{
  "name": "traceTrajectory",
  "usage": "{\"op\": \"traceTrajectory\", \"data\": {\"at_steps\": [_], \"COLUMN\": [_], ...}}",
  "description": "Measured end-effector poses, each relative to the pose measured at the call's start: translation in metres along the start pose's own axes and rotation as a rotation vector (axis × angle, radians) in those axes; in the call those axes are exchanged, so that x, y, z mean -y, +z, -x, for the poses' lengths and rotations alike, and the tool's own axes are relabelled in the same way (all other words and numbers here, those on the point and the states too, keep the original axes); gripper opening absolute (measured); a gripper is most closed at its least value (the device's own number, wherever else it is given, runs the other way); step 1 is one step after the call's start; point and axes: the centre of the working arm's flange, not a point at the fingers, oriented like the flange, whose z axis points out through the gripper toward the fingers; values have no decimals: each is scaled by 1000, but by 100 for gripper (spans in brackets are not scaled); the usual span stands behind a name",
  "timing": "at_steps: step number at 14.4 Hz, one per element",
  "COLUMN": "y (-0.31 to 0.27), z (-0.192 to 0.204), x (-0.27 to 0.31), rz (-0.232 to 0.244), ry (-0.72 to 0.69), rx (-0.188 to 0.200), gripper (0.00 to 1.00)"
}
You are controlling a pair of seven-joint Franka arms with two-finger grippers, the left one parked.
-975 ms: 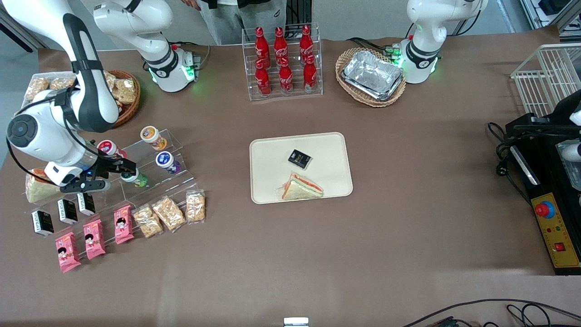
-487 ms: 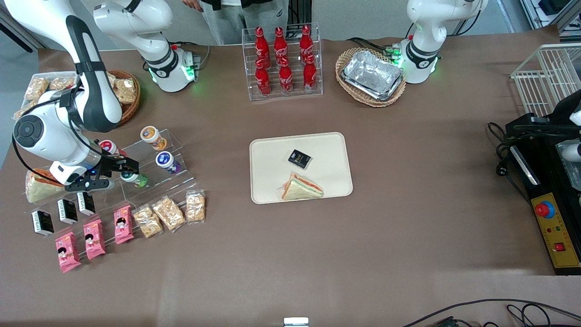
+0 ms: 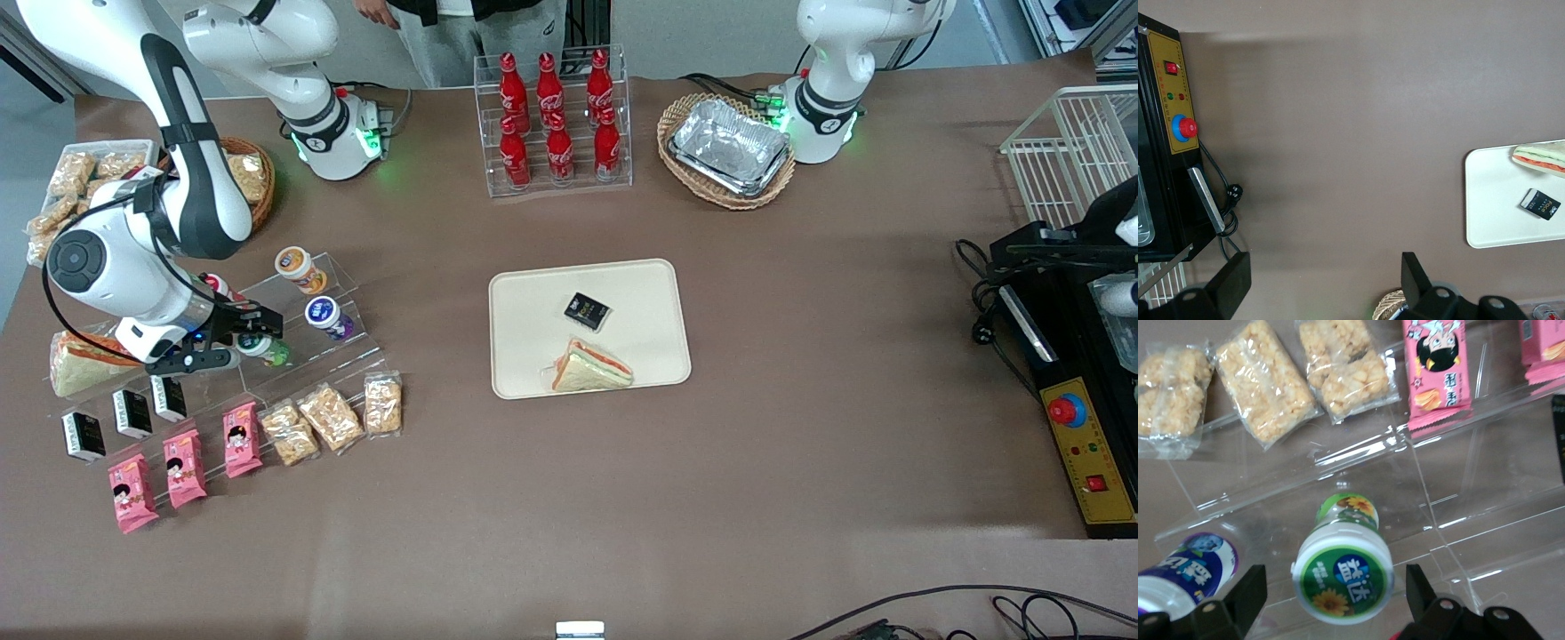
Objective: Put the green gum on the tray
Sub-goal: 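Close the right gripper on the green-capped bottle and lift it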
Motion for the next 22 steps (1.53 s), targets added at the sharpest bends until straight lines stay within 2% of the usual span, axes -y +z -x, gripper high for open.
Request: {"op": "traceTrajectory", "data": {"at_steps": [1,2,4,6,12,16,19,22], "y": [3,6,11,13,11,-22,-73,-136], "z": [1,3,5,6,5,-2,-6,-7], "x": [2,4,6,6,6,4,3,3], "rz": [0,0,1,1,3,5,-5,-15], "ry": [-4,-7,-10,-10,-10,-10,-10,-13], "rx": [5,6,1,3,-11,-63,-53,-25], "gripper": [93,84,82,61,58,58,58,58]}}
